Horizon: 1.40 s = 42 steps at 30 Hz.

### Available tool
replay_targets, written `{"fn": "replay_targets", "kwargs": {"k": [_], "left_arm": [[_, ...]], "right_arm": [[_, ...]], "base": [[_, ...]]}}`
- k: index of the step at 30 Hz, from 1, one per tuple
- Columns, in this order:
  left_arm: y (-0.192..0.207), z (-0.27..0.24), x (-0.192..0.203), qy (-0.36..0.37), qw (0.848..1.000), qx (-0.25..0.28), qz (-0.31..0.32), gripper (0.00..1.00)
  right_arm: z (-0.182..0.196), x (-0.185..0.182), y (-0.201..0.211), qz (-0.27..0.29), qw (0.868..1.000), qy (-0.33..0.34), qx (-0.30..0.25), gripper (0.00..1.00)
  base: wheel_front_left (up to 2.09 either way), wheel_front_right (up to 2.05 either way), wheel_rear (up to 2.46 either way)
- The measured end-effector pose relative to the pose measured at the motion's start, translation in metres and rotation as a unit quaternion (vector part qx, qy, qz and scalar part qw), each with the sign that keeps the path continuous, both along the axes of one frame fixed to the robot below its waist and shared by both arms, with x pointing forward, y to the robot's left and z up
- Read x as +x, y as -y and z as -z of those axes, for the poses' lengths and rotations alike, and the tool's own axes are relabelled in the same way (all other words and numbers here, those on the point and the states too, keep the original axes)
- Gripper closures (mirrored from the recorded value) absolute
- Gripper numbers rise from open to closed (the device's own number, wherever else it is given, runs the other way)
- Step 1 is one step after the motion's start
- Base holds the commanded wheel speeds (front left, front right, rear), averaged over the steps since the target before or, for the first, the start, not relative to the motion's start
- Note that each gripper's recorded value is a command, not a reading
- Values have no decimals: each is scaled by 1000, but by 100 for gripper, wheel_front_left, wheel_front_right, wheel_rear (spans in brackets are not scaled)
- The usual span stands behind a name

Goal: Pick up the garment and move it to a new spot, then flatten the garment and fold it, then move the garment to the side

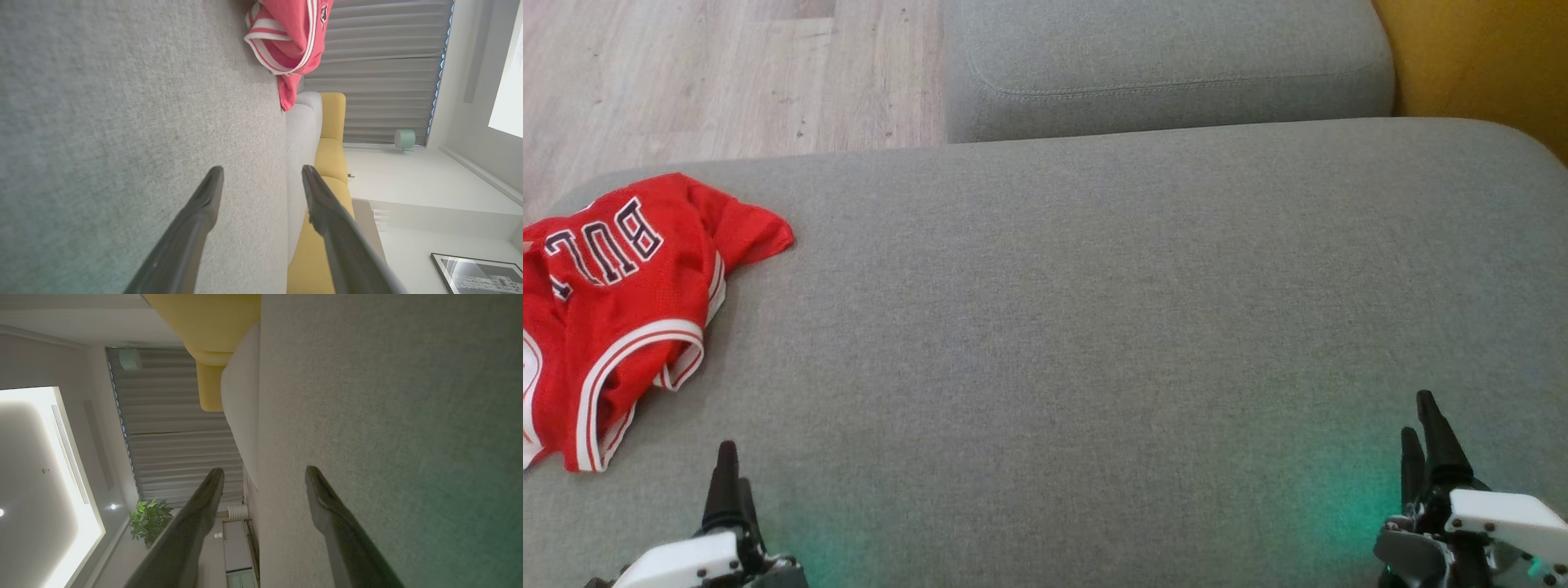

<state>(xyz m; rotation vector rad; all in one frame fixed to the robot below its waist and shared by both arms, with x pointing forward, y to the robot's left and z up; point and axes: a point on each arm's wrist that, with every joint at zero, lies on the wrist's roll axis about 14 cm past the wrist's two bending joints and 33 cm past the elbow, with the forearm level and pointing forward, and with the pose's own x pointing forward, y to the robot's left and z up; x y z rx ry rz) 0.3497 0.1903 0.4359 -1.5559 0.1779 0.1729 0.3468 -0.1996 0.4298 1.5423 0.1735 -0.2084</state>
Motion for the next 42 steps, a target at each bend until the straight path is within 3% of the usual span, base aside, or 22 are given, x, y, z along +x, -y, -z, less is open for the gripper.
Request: {"fn": "replay_targets", "kwargs": {"k": [11, 16, 24, 42], "left_arm": [[1, -3, 1, -6, 999, 48, 6, 0], [6, -2, 1, -13, 995, 95, 23, 0], [13, 1, -1, -27, 982, 179, 50, 0], [15, -6, 0, -15, 949, 307, 74, 0]], "right_arm": [[0, 1, -6, -18, 998, -3, -56, 0], [-4, 6, -7, -28, 995, 2, -97, 0], [-9, 9, -11, -46, 986, 9, -163, 0], [-18, 11, -25, -86, 958, 28, -271, 0]], "base": [[0, 0, 0], [0, 0, 0], [0, 0, 0], [0, 0, 0]]}}
